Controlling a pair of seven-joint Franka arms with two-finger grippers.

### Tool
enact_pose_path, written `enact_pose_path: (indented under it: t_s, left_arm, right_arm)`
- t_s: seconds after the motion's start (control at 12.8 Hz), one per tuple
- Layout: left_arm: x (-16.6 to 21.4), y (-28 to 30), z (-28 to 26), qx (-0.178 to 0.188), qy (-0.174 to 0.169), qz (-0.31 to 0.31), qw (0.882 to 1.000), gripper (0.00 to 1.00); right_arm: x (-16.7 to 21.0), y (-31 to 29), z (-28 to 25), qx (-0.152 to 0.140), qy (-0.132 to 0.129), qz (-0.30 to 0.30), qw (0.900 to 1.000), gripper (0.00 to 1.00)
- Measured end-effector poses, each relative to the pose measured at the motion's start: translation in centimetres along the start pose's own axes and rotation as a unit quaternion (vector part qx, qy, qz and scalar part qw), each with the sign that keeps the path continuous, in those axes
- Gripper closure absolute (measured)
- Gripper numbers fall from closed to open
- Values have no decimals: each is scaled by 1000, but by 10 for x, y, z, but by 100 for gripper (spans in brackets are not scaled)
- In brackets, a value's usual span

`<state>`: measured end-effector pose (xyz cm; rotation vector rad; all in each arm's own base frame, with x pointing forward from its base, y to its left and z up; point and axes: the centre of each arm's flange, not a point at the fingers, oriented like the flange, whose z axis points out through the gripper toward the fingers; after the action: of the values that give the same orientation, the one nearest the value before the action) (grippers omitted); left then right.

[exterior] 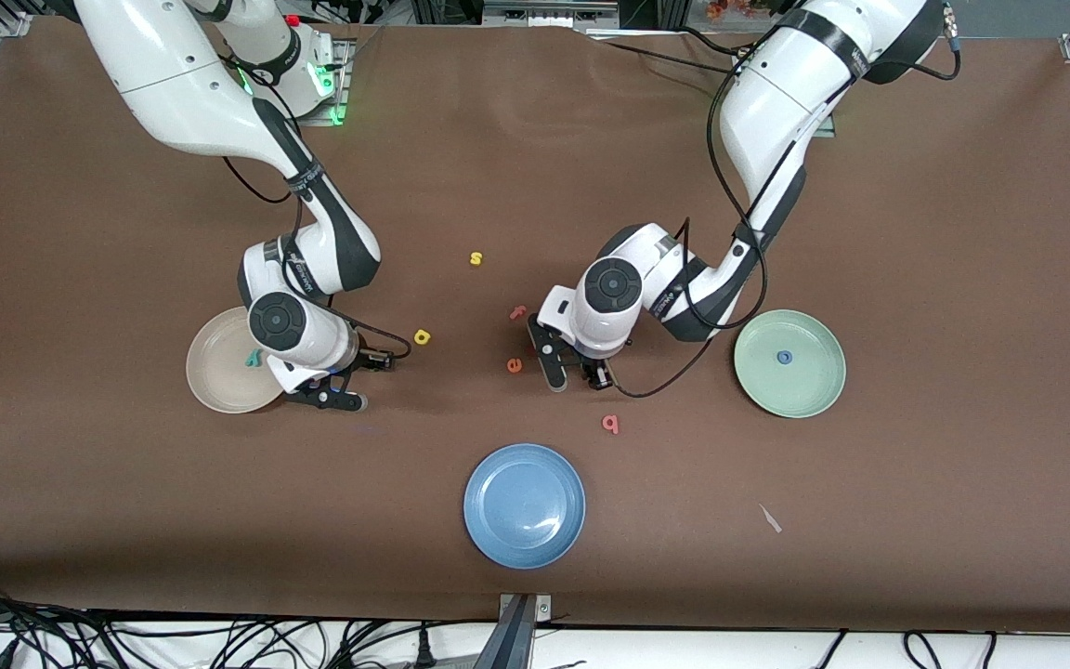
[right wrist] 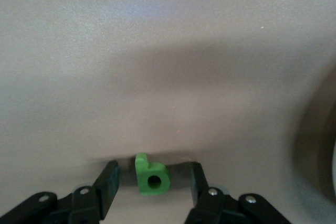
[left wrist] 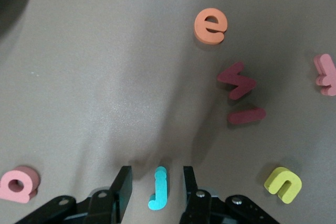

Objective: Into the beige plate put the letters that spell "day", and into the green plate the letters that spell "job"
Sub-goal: 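Reach the right gripper to the green b while the left gripper reaches the teal j, then grasp the green b with the right gripper while the left gripper grasps the j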

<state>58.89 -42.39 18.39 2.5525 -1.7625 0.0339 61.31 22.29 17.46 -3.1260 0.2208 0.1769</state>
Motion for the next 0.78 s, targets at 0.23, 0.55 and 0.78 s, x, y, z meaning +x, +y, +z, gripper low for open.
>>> enact_pose_path:
  t_s: [0.23, 0.55, 0.78]
  left_arm:
    - [0, 0, 1, -1, -1, 0, 1000, 55]
    - [-4, 3, 7, -9, -15, 1, 1000, 57]
    - [-4, 3, 7, -10, -17, 4, 1000, 89]
  right_arm:
    - [0, 0, -1, 0, 1, 0, 1000, 50]
    - [1, 0, -2, 1, 1, 0, 1000, 63]
    - [1, 0, -3, 1, 2, 0, 1000, 69]
